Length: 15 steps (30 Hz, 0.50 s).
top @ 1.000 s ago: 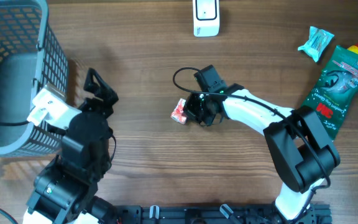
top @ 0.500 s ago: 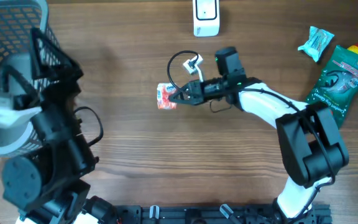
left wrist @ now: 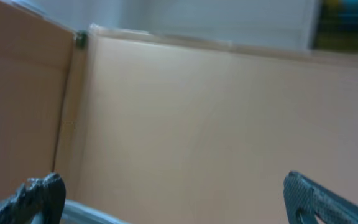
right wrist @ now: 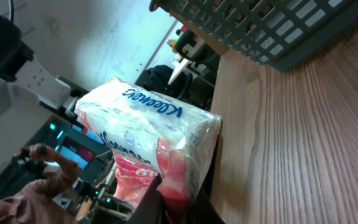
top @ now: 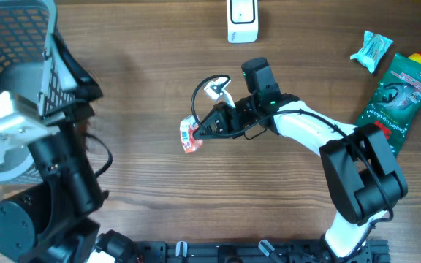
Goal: Scan the item barcode
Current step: 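Grasp the Kleenex pack with the right gripper and lift it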
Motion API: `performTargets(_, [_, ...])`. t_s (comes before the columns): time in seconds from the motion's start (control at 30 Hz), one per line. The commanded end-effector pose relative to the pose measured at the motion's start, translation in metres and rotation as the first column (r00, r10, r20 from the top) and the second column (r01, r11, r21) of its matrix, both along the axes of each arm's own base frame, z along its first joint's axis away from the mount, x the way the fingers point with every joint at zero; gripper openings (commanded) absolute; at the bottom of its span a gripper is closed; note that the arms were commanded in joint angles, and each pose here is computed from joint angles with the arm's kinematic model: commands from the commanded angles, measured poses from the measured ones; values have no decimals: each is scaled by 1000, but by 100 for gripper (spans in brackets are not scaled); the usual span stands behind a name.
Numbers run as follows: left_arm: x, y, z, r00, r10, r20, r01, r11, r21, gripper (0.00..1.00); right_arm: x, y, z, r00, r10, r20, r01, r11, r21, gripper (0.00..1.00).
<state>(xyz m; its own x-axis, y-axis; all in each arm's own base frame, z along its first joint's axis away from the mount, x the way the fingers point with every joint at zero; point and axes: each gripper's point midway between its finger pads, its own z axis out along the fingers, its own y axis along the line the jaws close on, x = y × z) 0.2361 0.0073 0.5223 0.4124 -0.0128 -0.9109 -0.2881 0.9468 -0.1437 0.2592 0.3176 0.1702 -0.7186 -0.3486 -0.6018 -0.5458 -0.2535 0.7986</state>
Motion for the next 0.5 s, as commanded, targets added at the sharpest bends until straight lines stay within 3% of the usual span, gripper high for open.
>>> performTargets(0.0, [-22, -42, 1, 967, -251, -45, 253, 930, 268, 100, -8, -5, 16, 998, 45, -40, -44, 999, 29, 4])
performTargets(0.1, [-59, -52, 3, 924, -383, -25, 365, 858, 360, 100, -8, -5, 16, 997, 45, -58, -44, 999, 20, 4])
performTargets(0.3, [-133, -33, 18, 918, -379, 116, 292, 845, 449, 100, -9, -5, 22, 997, 46, -69, -45, 999, 14, 4])
performTargets(0.47, [-161, -43, 22, 900, -407, 158, 270, 803, 531, 100, -12, -5, 30, 998, 51, -38, -50, 998, 28, 4])
